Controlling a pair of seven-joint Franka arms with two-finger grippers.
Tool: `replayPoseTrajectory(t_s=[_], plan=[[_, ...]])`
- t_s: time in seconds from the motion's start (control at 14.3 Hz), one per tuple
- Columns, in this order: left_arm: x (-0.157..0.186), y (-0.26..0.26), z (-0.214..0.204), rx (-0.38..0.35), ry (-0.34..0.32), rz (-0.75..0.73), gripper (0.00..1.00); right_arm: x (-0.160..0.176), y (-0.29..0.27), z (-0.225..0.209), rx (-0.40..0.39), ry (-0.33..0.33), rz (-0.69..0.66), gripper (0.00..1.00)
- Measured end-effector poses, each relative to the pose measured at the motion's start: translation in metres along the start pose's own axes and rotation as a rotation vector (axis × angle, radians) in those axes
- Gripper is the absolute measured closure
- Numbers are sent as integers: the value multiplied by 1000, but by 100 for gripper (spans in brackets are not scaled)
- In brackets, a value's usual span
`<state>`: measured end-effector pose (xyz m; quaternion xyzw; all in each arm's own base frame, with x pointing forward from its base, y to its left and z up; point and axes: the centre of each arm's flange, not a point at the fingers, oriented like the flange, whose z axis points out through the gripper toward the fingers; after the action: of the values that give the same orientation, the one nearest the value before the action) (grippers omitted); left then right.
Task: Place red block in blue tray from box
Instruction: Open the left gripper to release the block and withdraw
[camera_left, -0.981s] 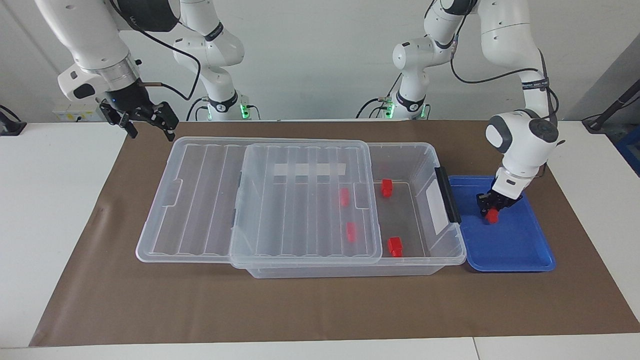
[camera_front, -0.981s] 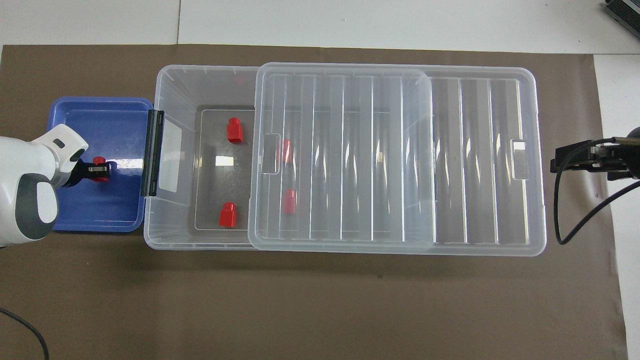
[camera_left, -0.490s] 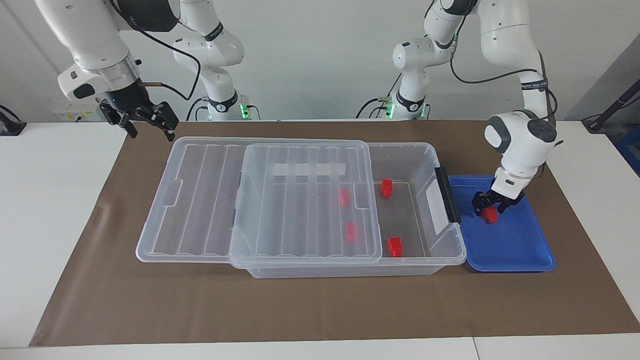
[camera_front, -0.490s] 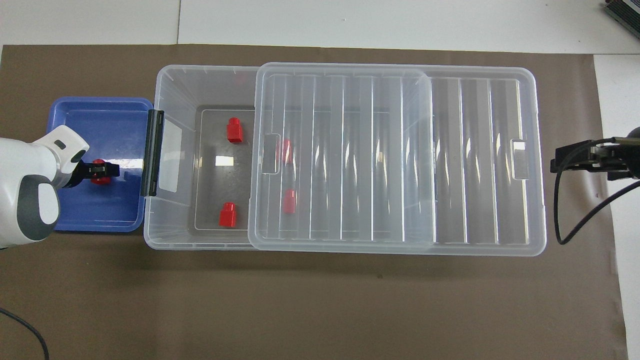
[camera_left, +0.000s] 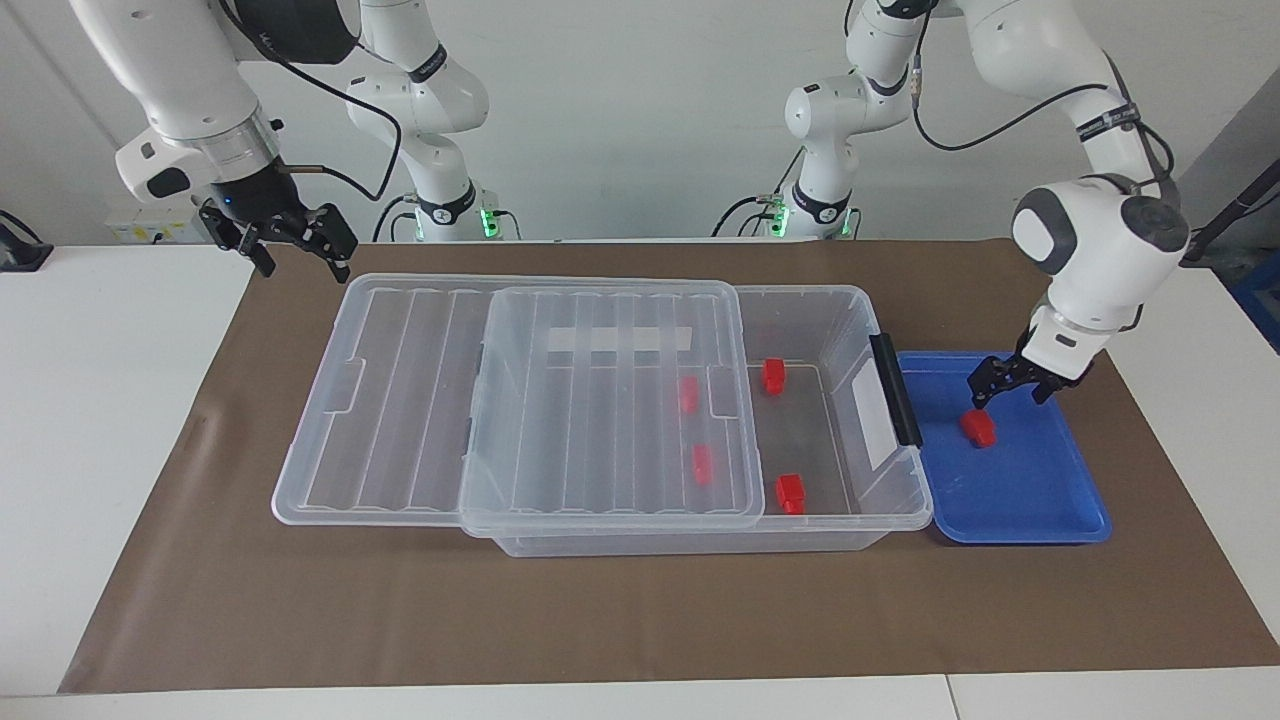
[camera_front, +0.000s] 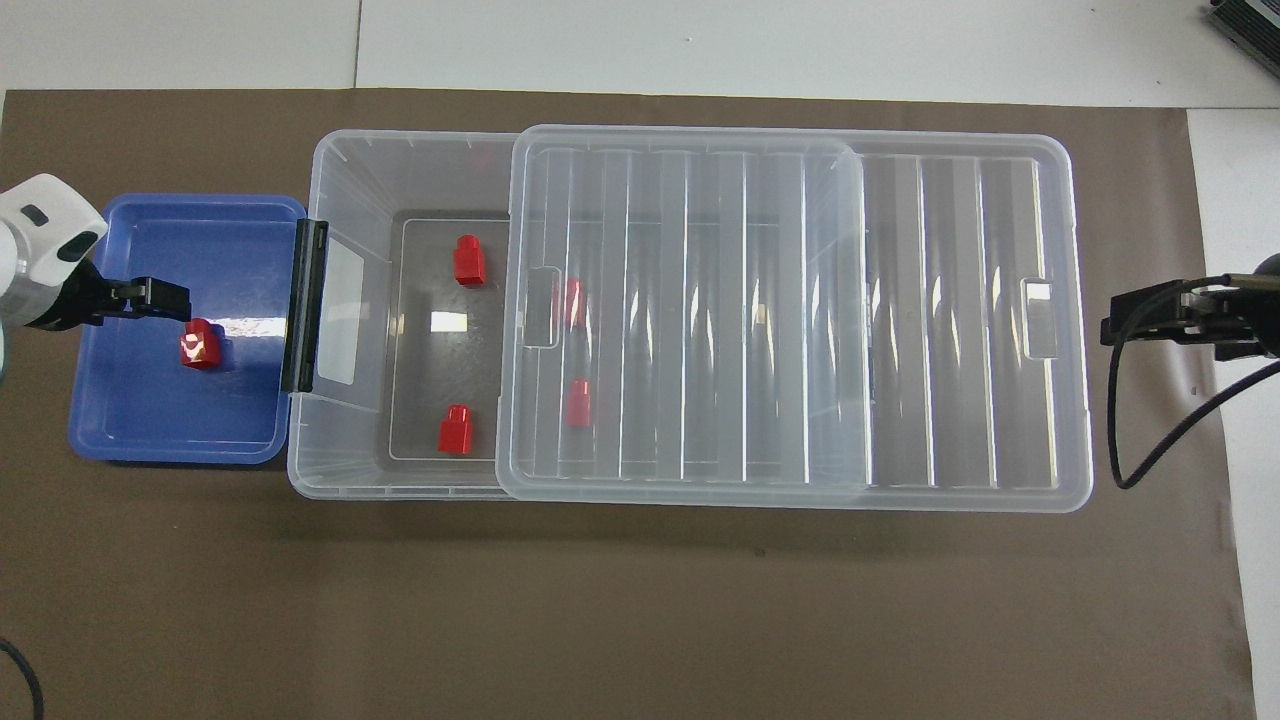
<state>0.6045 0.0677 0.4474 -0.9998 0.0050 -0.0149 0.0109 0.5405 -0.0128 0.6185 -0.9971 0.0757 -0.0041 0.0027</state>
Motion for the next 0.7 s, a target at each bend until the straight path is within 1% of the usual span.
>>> replayPoseTrajectory(t_s=[0.21, 0.42, 0.56, 0.7], plan=[[-7, 7, -70, -3, -59, 9, 0, 0, 0, 0, 0, 0, 0, 0], [-23, 15, -123, -1, -76, 18, 0, -1, -1, 0, -1, -4, -2, 0], [-40, 16, -145, 2, -89, 15, 0, -3, -1, -1, -1, -14, -2, 0], [-47, 21, -152, 3, -104, 23, 0, -1, -1, -2, 3, 16, -14, 1]])
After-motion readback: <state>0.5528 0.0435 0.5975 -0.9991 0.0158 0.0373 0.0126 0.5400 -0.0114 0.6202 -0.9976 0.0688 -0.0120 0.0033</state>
